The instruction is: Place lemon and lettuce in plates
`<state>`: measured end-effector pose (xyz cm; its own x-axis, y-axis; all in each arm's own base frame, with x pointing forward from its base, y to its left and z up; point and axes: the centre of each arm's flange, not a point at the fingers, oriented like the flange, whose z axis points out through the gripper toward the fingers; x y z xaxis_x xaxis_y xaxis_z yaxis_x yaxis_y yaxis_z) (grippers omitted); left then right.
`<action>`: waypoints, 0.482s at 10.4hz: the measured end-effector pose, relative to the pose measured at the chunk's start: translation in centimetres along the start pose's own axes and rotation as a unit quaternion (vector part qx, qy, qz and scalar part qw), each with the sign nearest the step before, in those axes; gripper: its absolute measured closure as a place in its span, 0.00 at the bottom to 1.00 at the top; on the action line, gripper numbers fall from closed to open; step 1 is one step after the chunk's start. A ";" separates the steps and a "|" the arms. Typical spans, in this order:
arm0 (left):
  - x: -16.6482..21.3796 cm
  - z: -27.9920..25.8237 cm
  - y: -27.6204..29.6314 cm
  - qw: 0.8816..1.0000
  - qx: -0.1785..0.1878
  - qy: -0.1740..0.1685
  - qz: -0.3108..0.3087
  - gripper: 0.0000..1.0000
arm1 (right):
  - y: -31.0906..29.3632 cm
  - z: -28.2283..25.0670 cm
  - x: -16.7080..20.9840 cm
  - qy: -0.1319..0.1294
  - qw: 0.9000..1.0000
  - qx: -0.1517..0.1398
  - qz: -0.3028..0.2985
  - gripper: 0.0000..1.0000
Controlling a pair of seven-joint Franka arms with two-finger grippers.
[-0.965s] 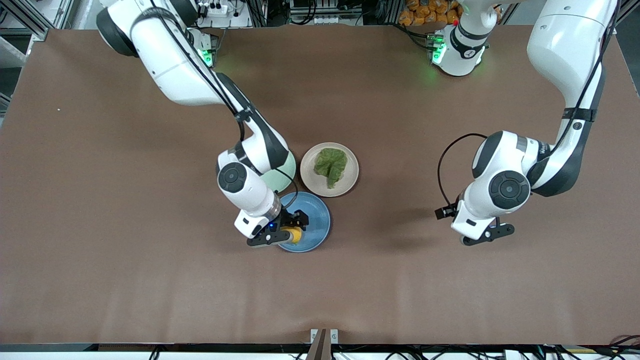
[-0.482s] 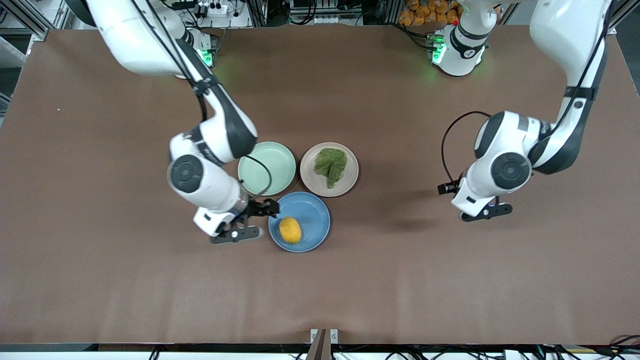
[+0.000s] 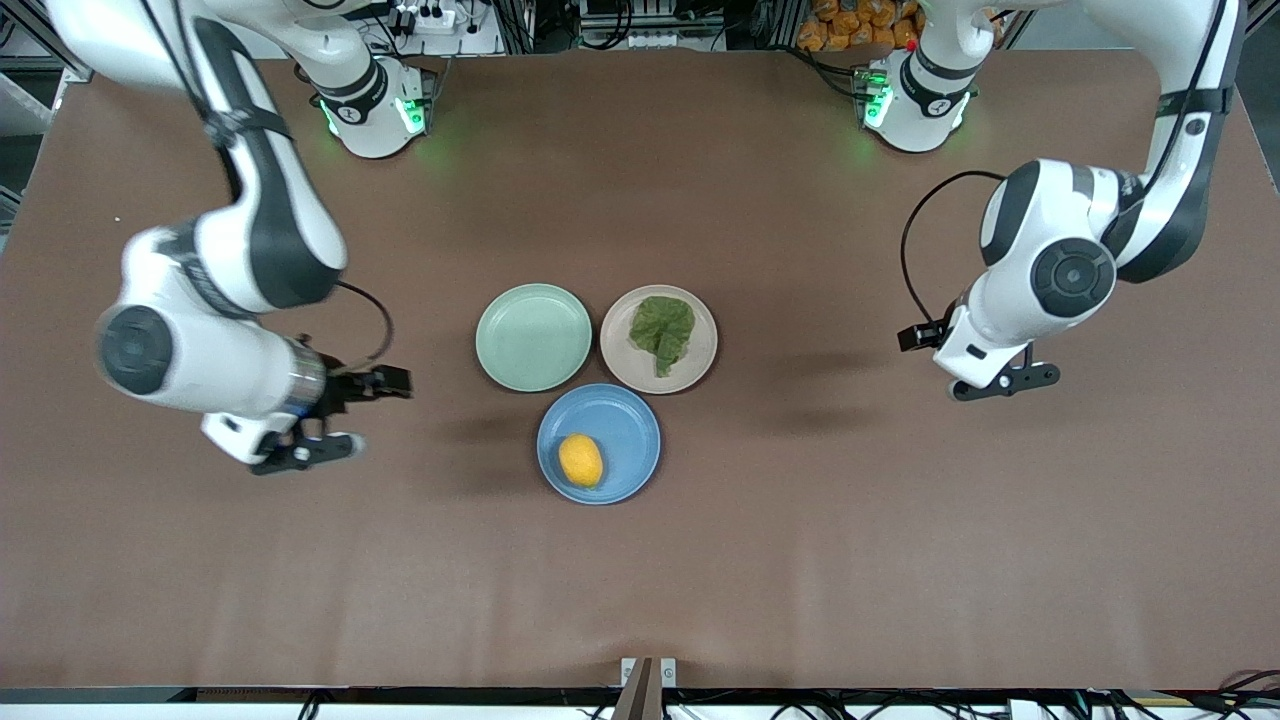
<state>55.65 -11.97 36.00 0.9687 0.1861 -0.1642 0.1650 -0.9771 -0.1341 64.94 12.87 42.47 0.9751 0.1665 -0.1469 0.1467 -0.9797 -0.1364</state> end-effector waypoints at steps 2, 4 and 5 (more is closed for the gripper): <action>-0.8 -3.1 -0.6 1.000 -0.010 0.029 -0.005 0.00 | 2.3 -3.0 -2.2 -0.006 1.000 -0.016 0.016 0.00; -1.2 -8.9 -1.9 0.996 -0.028 0.083 -0.011 0.00 | 4.7 -4.8 -4.0 -0.002 0.999 -0.026 0.037 0.00; -1.5 -11.7 -2.7 0.993 -0.037 0.108 -0.009 0.00 | 5.9 -5.8 -4.8 0.001 0.998 -0.028 0.049 0.00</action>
<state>55.90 -10.82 48.06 0.9813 0.1851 0.0522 0.1882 -0.9802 -0.0609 62.04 5.64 48.02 0.9856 0.0700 -0.1540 0.0602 -0.9959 -0.0671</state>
